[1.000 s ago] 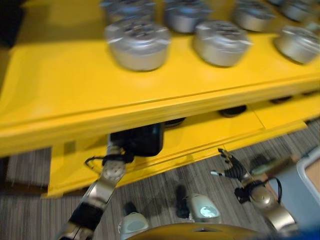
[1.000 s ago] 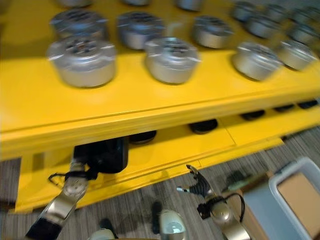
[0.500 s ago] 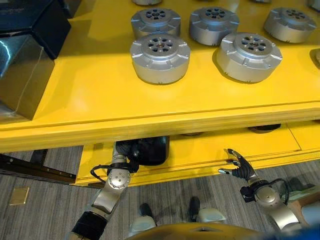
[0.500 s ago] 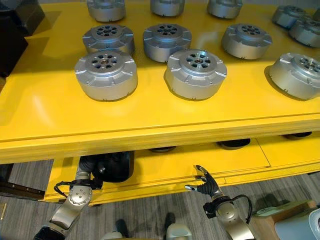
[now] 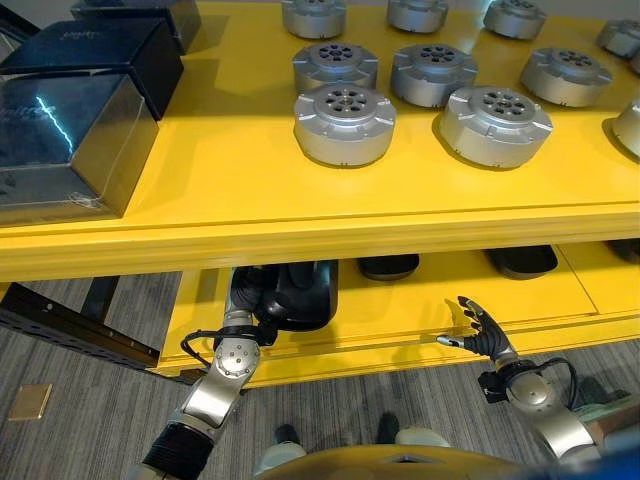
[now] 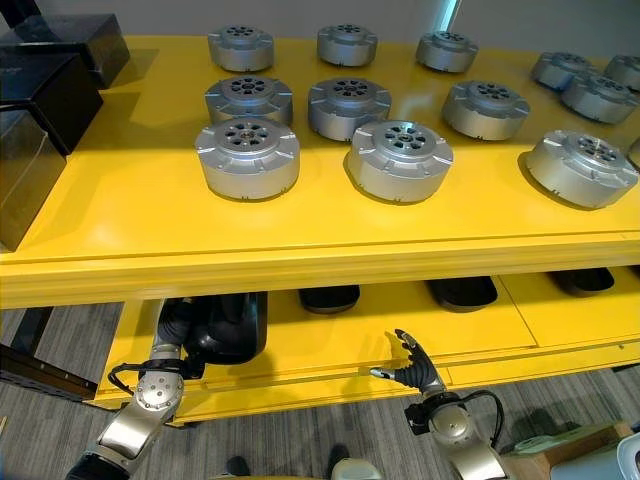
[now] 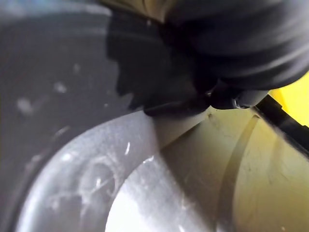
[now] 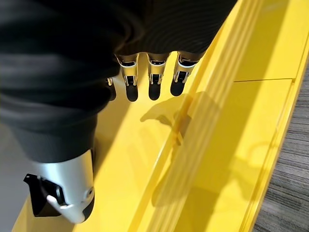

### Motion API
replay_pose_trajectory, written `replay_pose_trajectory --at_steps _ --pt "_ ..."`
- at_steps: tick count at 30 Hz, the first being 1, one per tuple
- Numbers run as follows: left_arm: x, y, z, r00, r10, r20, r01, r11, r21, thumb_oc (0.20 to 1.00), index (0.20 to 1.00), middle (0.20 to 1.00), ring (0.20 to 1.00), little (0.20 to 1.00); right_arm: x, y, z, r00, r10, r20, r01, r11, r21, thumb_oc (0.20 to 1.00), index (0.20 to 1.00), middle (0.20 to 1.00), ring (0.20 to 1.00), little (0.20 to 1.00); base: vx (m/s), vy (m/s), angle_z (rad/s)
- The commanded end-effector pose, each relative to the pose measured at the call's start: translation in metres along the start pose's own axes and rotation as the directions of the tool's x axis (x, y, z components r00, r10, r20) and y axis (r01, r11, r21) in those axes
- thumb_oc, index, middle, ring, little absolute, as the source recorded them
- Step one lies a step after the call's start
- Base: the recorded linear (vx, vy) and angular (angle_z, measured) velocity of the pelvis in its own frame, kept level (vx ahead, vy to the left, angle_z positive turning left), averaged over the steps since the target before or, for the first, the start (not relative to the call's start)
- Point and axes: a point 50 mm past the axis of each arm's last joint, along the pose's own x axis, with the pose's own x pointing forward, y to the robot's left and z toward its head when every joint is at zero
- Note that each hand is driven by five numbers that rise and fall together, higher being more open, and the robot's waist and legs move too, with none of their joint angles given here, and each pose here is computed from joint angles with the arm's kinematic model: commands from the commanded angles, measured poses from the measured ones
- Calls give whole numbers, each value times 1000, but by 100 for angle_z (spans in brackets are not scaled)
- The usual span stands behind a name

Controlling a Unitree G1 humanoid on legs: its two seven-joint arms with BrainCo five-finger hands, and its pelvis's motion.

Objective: Move parts from the plastic box to the shelf.

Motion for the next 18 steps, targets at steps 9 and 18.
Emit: replay_pose_trajectory --at_steps 9,18 --pt "34 13 40 984 90 156 -78 993 -84 200 200 200 200 200 22 -21 40 983 -84 162 86 996 -8 1000 1000 1000 1000 1000 -68 -170 -1" --pt "24 22 37 983 68 170 -46 991 -127 200 200 200 200 200 17 -37 32 983 -135 121 140 989 -39 1000 1000 1000 1000 1000 74 337 -33"
